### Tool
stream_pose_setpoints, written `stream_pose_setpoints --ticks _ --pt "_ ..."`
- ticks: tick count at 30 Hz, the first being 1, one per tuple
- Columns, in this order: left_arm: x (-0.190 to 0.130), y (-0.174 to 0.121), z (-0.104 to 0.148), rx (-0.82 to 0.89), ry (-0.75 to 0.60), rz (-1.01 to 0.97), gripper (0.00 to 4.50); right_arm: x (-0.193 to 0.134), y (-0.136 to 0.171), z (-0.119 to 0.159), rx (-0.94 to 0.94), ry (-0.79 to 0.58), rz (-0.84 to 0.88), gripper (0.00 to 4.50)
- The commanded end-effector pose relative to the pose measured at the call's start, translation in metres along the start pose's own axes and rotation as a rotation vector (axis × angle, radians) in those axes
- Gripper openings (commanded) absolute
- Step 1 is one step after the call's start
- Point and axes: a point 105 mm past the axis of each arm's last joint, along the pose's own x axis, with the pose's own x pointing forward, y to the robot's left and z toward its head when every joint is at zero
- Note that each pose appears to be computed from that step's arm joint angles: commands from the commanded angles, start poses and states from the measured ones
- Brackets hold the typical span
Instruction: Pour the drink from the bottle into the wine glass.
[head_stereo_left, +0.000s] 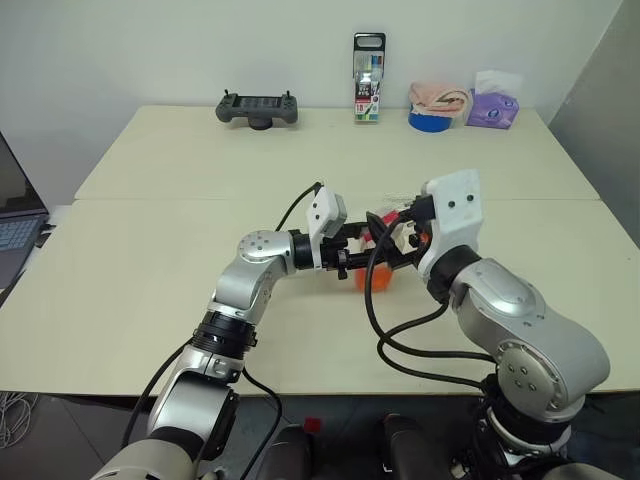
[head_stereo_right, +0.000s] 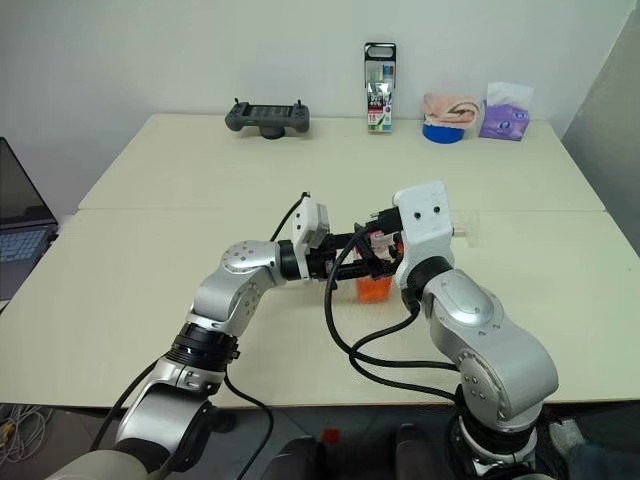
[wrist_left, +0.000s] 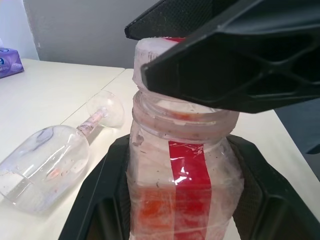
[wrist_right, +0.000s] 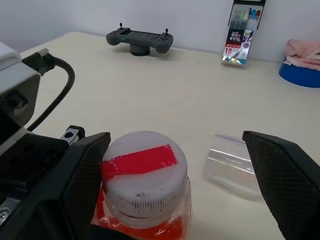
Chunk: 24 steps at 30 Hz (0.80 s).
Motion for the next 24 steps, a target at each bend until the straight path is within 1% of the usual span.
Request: stream_pose_setpoints --ticks 1,6,7,8,9,10,11,14,15,18,20,23,24 --pt "0.002 -0.002 0.020 0.070 -0.050 -0.016 2.12 -0.007 0.001 0.008 -0.007 -0.041 0.006 4.50" --pt "0.002 -0.001 0.020 0.071 -0.049 -0.012 2.12 -0.006 0.007 0.008 0.002 -0.045 0.031 4.50" --pt "0.002 -0.001 0.020 0.072 -0.049 -0.010 2.12 -0.006 0.007 0.008 0.003 -0.046 0.031 4.14" --pt "0.002 -0.001 0.020 0.072 -0.050 -0.009 2.12 -0.007 0.007 0.008 0.004 -0.047 0.031 3.96" --pt "0.002 -0.001 0.020 0.073 -0.050 -0.008 2.12 -0.007 0.007 0.009 0.004 -0.049 0.029 3.64" --pt "0.002 -0.001 0.020 0.073 -0.049 -0.007 2.12 -0.006 0.007 0.009 0.005 -0.050 0.029 3.13" --pt "0.002 0.000 0.020 0.073 -0.050 -0.004 2.12 -0.006 0.007 0.009 0.006 -0.051 0.030 2.90" --pt "0.001 0.000 0.020 0.074 -0.049 0.002 2.12 -0.006 0.009 0.009 0.006 -0.051 0.039 1.88" --pt "0.001 0.000 0.020 0.074 -0.049 0.002 2.12 -0.006 0.009 0.009 0.004 -0.052 0.041 1.78" --pt "0.000 0.001 0.019 0.074 -0.047 0.005 2.12 -0.006 0.009 0.012 -0.003 -0.064 0.045 1.78" --pt "0.000 0.002 0.019 0.073 -0.044 0.007 2.12 -0.007 0.010 0.019 -0.017 -0.095 0.078 1.78" --pt "-0.001 0.003 0.017 0.071 -0.039 0.010 2.12 -0.018 0.025 0.038 -0.051 -0.178 0.245 1.78" --pt "-0.001 0.003 0.017 0.071 -0.039 0.011 2.12 -0.022 0.026 0.042 -0.068 -0.188 0.276 1.78"
